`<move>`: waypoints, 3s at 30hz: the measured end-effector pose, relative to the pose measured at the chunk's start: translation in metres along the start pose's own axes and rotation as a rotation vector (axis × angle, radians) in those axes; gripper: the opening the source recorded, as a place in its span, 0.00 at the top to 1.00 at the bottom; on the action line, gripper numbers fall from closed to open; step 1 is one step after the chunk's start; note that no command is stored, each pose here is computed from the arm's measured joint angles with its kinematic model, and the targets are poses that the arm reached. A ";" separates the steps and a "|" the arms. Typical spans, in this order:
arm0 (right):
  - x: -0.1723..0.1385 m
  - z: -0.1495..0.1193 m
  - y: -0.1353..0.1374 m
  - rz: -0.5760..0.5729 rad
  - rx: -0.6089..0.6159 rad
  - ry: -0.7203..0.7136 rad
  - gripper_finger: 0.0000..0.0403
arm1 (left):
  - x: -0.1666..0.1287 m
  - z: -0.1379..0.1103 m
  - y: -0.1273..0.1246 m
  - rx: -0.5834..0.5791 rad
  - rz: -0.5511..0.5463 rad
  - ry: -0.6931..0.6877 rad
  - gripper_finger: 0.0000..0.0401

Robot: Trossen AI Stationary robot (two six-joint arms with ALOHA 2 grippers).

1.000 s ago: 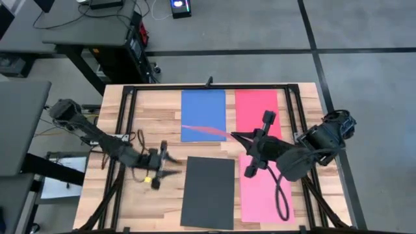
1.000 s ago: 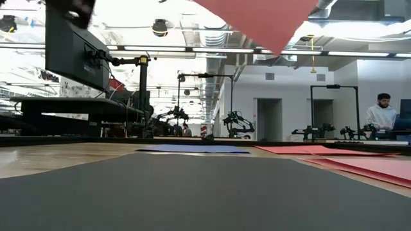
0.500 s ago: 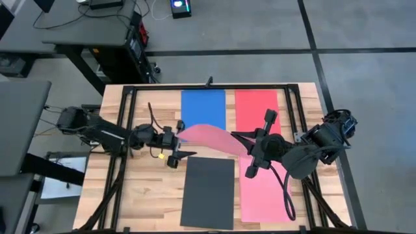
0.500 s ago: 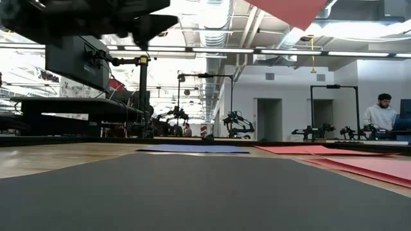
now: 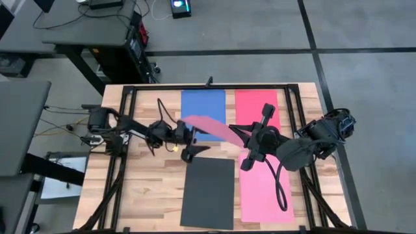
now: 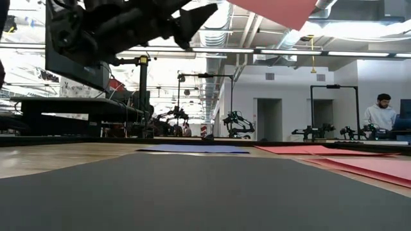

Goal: Organize paper
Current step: Stack the pink paper on top of the pink paper

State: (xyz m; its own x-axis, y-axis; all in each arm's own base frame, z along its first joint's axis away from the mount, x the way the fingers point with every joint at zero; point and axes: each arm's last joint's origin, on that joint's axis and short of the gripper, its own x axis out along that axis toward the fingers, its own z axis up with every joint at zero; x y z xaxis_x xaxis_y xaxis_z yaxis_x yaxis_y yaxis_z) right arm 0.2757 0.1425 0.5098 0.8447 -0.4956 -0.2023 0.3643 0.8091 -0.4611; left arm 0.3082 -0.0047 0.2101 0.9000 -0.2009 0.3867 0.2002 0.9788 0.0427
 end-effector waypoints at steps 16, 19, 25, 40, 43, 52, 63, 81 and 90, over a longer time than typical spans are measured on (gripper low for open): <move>0.001 0.000 -0.001 -0.004 -0.007 0.002 1.00 | 0.025 0.010 0.024 -0.047 0.049 -0.083 0.33; 0.001 0.000 -0.001 -0.003 -0.011 0.003 1.00 | 0.027 0.012 0.023 -0.034 0.047 -0.093 0.34; 0.001 -0.011 0.000 0.001 -0.009 0.067 1.00 | 0.027 0.012 0.020 -0.016 0.038 -0.091 0.52; -0.019 -0.036 -0.002 -0.036 0.067 0.187 1.00 | 0.029 -0.002 0.014 -0.096 -0.047 0.047 0.99; -0.024 -0.044 -0.003 -0.044 0.091 0.232 1.00 | 0.029 -0.002 0.014 -0.099 -0.046 0.054 1.00; -0.031 -0.049 0.005 0.098 0.232 0.316 1.00 | 0.029 -0.002 0.012 -0.132 -0.050 0.049 1.00; -0.014 -0.075 0.032 0.155 0.296 0.514 1.00 | 0.032 -0.004 -0.003 -0.208 -0.090 0.066 1.00; -0.020 -0.137 0.050 0.162 0.450 0.495 1.00 | 0.033 -0.008 -0.012 -0.266 -0.115 0.116 1.00; -0.017 -0.199 0.054 0.237 0.545 0.368 1.00 | 0.033 -0.008 -0.013 -0.328 -0.125 0.121 1.00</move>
State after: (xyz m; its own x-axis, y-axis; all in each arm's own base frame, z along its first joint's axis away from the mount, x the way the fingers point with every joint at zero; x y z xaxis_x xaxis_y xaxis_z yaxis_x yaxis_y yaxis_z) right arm 0.2033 0.1316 0.3163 0.7730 -0.2826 -0.5679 0.4125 0.9041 0.1116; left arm 0.3383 -0.0246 0.2149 0.8960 -0.3407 0.2849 0.4075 0.8857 -0.2223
